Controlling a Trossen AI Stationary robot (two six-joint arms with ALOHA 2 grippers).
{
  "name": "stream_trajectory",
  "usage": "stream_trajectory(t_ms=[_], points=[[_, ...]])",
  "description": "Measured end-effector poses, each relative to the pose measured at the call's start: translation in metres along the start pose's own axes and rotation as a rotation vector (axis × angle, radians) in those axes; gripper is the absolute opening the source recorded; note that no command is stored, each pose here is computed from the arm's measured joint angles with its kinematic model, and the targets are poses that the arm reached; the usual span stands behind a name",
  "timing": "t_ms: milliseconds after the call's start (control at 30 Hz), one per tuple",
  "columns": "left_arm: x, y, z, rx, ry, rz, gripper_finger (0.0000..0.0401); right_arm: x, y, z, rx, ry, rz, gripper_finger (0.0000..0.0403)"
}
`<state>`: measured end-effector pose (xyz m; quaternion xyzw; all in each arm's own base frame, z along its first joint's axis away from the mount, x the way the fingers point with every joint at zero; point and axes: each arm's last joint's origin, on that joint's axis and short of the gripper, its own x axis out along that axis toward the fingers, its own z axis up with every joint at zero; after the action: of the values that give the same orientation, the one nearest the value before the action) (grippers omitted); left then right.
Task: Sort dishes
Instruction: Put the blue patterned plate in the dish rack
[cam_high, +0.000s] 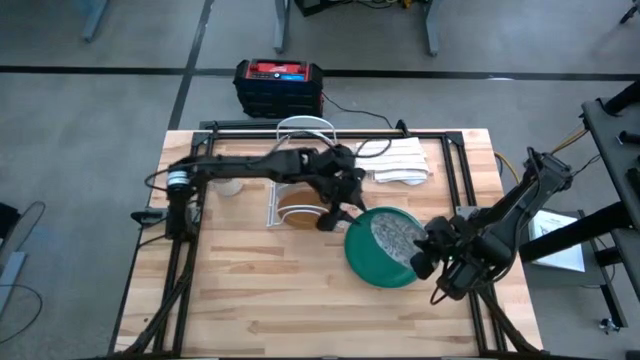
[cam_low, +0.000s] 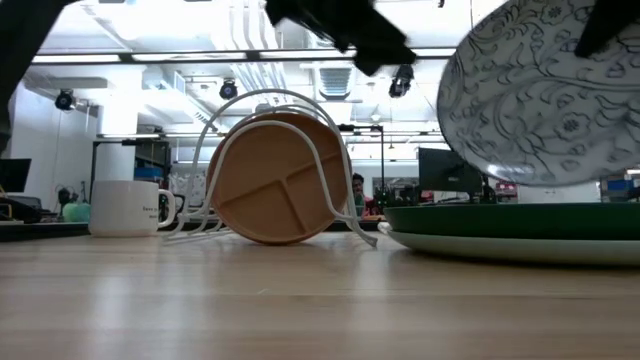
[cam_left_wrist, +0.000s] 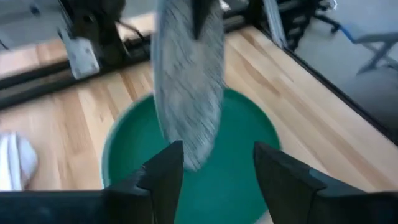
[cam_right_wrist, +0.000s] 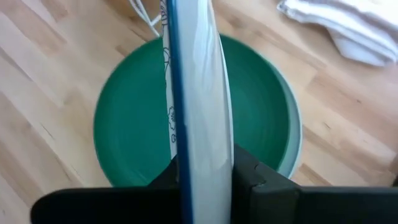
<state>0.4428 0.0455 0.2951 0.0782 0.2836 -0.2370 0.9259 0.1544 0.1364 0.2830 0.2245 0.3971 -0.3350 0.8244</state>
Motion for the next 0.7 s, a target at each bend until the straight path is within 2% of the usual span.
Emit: stream_trajectory(t_ms=[133,400,567,700], points=[[-0.040,-0.009,0.008,0.006,0.035,0.005,0.0181,-0.005,-0.006,0.008,-0.026,-0.077,0.032,0.0023],[-0.121,-0.043,0.035,0.091,-0.051,0.001,0.0155,-0.013,-0.023,0.035,-0.080,-0.267,0.046,0.0023],[-0.172,-0.070,0.050,0.154,-0.132,0.049,0.0154,-0.016,-0.029,0.061,-0.167,-0.363,0.072,0.0023],[-0.211,-0.089,0.055,0.202,-0.158,0.170,0.0154,-0.016,-0.025,0.084,-0.272,-0.459,0.099,0.0023]])
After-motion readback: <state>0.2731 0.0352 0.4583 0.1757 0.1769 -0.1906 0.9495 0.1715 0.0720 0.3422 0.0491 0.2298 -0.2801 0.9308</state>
